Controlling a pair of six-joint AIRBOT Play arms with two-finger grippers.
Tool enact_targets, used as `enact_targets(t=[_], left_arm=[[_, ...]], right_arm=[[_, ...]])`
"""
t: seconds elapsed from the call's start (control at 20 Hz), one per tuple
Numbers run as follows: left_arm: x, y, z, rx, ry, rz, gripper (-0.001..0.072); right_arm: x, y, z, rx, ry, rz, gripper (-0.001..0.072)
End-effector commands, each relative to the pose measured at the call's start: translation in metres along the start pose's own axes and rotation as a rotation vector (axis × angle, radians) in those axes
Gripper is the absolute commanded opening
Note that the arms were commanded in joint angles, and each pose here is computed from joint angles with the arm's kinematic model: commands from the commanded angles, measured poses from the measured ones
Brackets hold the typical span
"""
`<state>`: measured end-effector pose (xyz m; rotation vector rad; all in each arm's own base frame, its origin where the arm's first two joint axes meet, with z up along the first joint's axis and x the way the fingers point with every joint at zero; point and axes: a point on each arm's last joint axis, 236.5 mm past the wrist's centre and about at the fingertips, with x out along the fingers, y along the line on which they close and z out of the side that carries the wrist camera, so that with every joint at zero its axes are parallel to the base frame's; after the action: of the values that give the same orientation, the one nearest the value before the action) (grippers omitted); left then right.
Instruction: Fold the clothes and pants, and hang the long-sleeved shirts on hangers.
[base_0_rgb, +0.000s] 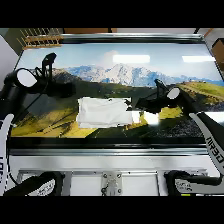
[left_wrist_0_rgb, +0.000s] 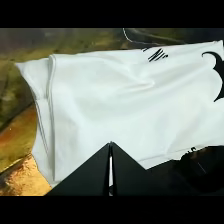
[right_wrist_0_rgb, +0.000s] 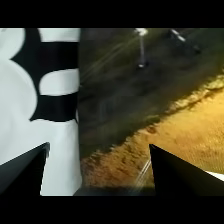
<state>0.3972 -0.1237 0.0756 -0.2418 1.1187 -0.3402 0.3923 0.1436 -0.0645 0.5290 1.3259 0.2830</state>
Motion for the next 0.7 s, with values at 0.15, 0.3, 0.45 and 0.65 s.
enact_targets(t=[0.15,0.3,0.45,0.65], left_arm=[[0.017,-0.017,-0.023,0.025,0.015,-0.023,0.0007],[0.017,-0.018,-0.023,0.028,0.017,-0.025,0.0007],[0.017,-0.019,-0.024,0.014,0.022,-0.025,0.0007],[0.017,-0.019,-0.025,0.011,0.023,-0.025,0.0007]], right_arm=[[0.053,0.022,-0.008,0.066,0.046,0.228,0.0720],[0.076,0.052,-0.013,0.038,0.074,0.270,0.0720],[0.086,0.070,-0.017,-0.006,0.089,0.279,0.0602],[0.054,0.066,0.012,-0.132,0.000,0.258,0.0007]])
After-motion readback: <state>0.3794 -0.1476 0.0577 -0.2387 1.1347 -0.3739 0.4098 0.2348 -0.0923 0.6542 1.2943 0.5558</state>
